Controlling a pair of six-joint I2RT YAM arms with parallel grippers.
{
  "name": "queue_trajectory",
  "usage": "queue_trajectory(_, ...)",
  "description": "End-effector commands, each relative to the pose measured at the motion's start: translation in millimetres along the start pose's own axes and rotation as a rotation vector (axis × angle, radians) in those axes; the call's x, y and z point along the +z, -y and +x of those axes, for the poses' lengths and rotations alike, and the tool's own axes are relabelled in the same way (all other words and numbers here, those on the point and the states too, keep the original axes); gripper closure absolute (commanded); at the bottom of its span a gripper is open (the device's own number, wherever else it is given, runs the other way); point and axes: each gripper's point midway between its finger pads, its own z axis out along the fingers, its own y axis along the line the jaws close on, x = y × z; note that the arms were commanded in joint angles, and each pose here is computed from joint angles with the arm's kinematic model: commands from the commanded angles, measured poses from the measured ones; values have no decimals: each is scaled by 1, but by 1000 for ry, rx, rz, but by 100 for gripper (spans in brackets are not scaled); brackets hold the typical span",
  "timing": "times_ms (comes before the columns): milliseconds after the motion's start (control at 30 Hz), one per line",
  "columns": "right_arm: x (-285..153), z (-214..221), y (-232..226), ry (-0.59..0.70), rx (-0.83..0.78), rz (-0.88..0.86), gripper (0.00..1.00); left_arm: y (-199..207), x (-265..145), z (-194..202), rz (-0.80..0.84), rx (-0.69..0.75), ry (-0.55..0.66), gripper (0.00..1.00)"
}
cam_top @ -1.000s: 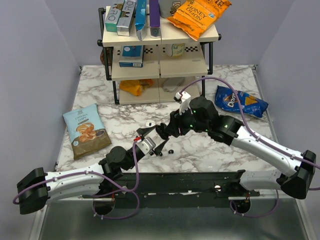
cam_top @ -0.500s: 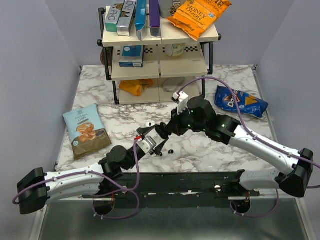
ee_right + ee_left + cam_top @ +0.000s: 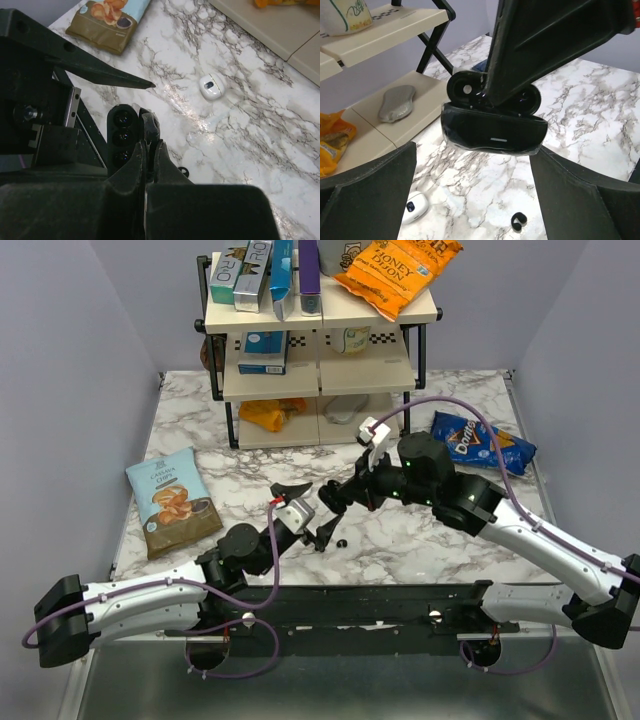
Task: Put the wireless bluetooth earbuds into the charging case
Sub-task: Adjust the charging case.
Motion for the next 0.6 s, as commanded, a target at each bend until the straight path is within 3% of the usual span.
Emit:
queue_trajectory(0, -20, -15, -10, 47, -60, -42, 99, -9, 3, -12, -47, -41, -2, 1)
queue_trajectory(133, -31, -18, -6, 97, -122, -24, 99, 4, -4, -27, 65, -85, 23, 1)
queue_trajectory(333, -58, -25, -13, 236, -296, -61, 99, 34, -27, -62, 426, -237, 61, 1)
queue_trajectory(567, -59, -27, -19, 218, -369, -87, 99, 68, -30, -76, 772, -324, -14, 5)
